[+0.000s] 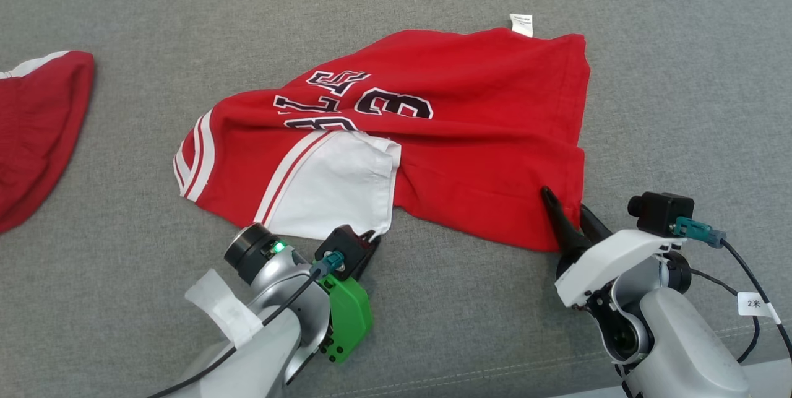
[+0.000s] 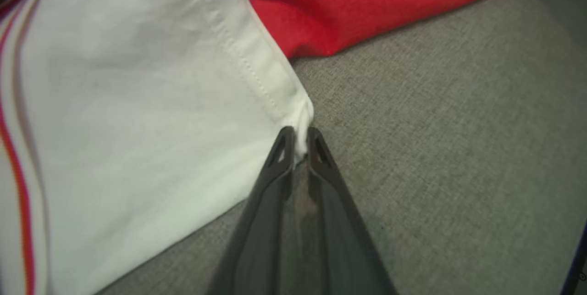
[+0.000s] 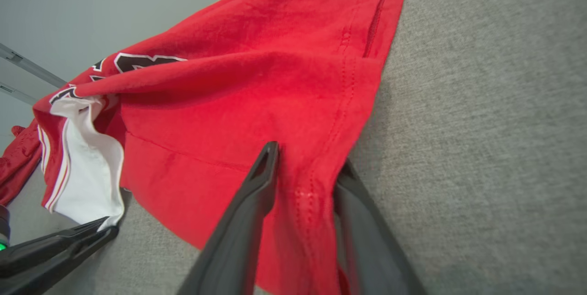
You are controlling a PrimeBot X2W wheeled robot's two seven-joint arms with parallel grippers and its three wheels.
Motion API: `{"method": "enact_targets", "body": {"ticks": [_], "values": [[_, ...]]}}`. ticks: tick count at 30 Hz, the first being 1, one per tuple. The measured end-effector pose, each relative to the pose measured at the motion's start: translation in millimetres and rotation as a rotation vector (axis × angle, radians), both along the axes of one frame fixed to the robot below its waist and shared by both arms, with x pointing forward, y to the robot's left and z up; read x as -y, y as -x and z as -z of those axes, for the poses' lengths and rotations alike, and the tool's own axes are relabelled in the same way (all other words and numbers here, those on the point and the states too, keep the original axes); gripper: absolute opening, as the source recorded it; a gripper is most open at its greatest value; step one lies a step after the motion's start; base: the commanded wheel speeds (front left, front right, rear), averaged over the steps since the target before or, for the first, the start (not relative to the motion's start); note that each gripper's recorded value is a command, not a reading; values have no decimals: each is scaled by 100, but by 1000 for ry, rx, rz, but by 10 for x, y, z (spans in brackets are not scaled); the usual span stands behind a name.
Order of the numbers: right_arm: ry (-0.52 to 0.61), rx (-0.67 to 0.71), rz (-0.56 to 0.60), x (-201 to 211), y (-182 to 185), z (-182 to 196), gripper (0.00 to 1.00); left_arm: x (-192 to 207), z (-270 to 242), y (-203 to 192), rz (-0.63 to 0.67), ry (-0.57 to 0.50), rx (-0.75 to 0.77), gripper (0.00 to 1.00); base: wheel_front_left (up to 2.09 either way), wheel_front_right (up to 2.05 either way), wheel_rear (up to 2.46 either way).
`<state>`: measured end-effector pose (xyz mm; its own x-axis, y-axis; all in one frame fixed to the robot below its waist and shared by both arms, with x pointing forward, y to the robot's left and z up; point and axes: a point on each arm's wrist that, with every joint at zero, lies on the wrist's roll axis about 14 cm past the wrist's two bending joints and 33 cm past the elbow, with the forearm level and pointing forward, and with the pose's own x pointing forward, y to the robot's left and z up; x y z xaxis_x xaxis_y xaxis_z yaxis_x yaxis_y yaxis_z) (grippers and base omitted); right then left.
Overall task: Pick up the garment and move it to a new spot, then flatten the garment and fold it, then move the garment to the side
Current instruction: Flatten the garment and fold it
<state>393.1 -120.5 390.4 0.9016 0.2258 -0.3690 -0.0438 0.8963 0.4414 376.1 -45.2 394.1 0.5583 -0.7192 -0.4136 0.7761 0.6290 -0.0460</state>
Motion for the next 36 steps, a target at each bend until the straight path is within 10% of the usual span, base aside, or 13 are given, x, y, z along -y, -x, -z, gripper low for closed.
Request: {"method": "enact_targets", "body": {"ticks": [4,19,36], "values": [[8,4,-4,-3,10,0,0,18,2,-4,-5,4,-2,0,0,0,0],[15,122,-3,11,-52,-280,0,-182,-557,-331,-195,229,108,0,0,0,0],[-113,479,27,-7,-244,-1329,0,-1278,-1725,-718,-585,492,438,0,0,0,0]]}}
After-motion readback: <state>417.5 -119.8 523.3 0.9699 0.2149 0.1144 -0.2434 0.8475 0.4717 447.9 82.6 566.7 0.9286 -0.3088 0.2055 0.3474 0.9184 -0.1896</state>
